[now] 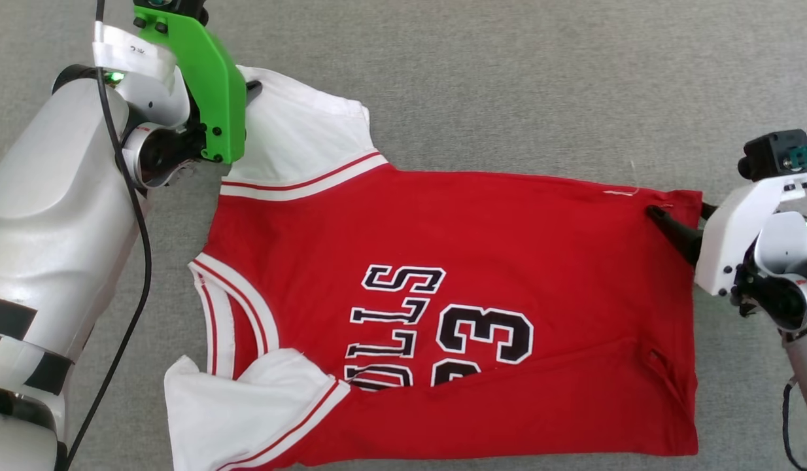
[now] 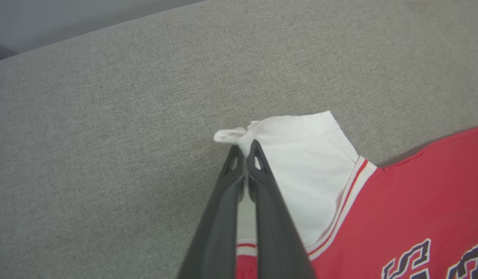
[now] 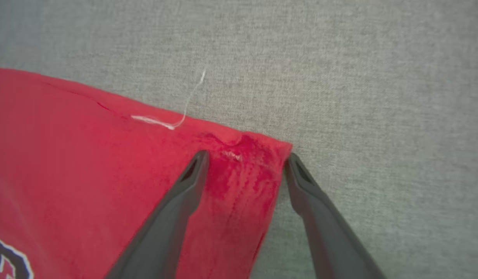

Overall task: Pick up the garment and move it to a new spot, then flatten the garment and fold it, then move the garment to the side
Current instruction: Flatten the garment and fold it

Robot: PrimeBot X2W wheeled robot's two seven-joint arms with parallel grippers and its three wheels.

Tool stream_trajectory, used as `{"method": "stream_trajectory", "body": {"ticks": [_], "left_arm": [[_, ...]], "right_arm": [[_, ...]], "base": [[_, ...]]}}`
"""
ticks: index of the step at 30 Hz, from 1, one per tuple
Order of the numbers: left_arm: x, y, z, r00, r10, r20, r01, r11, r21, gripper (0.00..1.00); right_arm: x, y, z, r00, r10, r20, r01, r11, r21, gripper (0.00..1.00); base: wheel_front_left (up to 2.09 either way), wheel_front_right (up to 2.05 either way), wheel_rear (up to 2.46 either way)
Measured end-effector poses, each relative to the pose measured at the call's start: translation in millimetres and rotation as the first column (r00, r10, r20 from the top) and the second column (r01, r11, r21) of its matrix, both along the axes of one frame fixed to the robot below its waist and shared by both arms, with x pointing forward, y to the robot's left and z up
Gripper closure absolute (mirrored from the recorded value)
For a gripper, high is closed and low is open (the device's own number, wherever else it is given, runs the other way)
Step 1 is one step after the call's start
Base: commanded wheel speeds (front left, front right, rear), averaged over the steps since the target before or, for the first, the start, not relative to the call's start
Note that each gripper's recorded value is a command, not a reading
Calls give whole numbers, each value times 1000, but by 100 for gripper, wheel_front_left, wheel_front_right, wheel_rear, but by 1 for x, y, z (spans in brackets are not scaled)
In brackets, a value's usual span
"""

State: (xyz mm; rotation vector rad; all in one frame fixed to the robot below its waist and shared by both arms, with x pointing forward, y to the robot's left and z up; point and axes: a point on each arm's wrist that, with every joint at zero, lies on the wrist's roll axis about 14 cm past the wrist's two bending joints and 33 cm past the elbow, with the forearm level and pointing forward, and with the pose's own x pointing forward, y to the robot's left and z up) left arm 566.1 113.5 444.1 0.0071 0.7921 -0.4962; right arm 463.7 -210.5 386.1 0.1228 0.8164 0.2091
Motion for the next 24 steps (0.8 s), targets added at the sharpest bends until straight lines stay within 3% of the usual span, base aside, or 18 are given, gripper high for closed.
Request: {"method": "stream_trajectory", "body": {"ticks": [7, 8, 10, 13, 24], "left_arm": [[-9, 8, -13, 1000, 14, -18, -15, 1000, -19, 100], [-10, 10, -15, 1000, 18, -23, -18, 1000, -20, 100], [-12, 12, -18, 999, 25, -32, -26, 999, -25, 100], [-15, 13, -15, 999, 35, -29, -36, 998, -48, 100], [-42, 29, 14, 988, 127, 90, -109, 976, -187, 100]], "right_arm": [[-4, 0, -28, 982, 29, -189, -37, 999, -34, 0], [-5, 2, -30, 977, 35, -208, -43, 999, -33, 44], [-5, 3, -30, 974, 38, -223, -47, 998, -33, 100], [-4, 1, -26, 976, 29, -216, -37, 999, -29, 100], [-1, -3, 26, 999, -40, 17, 39, 999, 24, 100]], "base": [[0, 0, 0], [0, 0, 0], [0, 0, 0], [0, 0, 0], [0, 0, 0]]}}
